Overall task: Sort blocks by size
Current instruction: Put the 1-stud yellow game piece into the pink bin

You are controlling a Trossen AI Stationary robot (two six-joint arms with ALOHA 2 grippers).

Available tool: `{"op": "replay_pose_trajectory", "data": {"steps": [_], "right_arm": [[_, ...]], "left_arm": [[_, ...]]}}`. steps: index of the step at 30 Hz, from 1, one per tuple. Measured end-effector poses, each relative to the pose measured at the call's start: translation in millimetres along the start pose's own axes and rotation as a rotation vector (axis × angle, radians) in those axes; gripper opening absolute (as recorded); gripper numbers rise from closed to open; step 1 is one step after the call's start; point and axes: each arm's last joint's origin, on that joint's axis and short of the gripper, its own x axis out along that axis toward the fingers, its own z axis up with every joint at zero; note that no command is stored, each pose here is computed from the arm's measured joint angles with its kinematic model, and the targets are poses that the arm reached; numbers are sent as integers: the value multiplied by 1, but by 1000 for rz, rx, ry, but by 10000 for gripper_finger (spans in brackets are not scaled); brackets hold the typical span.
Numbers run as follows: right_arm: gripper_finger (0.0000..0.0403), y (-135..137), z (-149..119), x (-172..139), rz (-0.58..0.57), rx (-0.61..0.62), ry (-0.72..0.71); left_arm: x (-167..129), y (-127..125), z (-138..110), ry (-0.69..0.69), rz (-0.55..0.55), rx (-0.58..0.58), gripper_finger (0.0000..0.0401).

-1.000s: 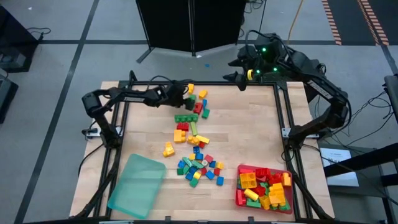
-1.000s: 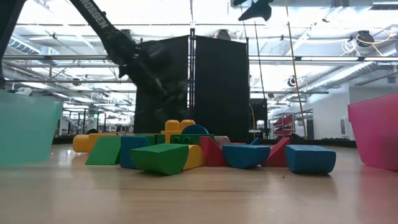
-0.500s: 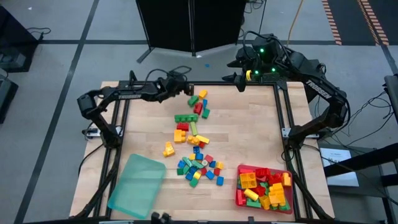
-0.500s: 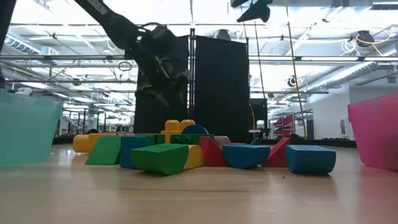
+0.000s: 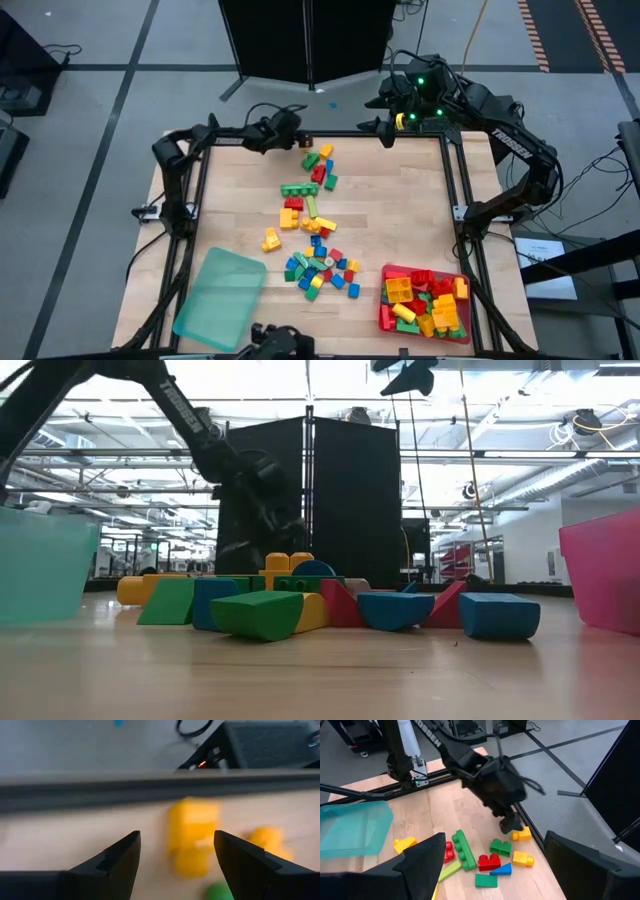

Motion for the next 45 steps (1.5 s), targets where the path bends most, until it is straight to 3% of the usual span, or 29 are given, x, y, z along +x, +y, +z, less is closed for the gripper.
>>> {"op": "replay_pose_trajectory", "data": {"steps": [4, 9, 13, 19, 26, 28, 30, 33, 35, 41, 45], "right_arm": [[327, 0, -1, 0, 1, 12, 9], [327, 4, -4, 1, 15, 20, 38], [327, 11, -5, 2, 37, 10, 50], [327, 17, -3, 3, 54, -11, 35], [327, 19, -3, 3, 60, -18, 34], [327, 18, -4, 3, 40, -25, 44], [327, 12, -5, 3, -76, -26, 61], [327, -5, -10, 14, -316, -55, 126], [327, -18, -15, 31, -367, -69, 185], [327, -61, -43, 104, -259, -34, 316], [327, -82, -68, 158, -215, -12, 404]], "left_arm": [[18, -16, 12, 41, -63, 46, 255], [36, -23, 17, 125, -29, 91, 255], [38, -29, 20, 165, -185, 104, 255], [39, -46, 2, 277, -325, 114, 255], [34, -51, -12, 351, -316, 236, 255], [34, -50, -12, 379, -356, 276, 255], [30, -47, -9, 413, -384, 270, 255], [12, -46, 7, 405, -407, 229, 255], [-10, -48, 21, 375, -430, 217, 255], [-109, -54, 64, 224, -531, 252, 255], [-186, -52, 76, 64, -533, 311, 255]]}}
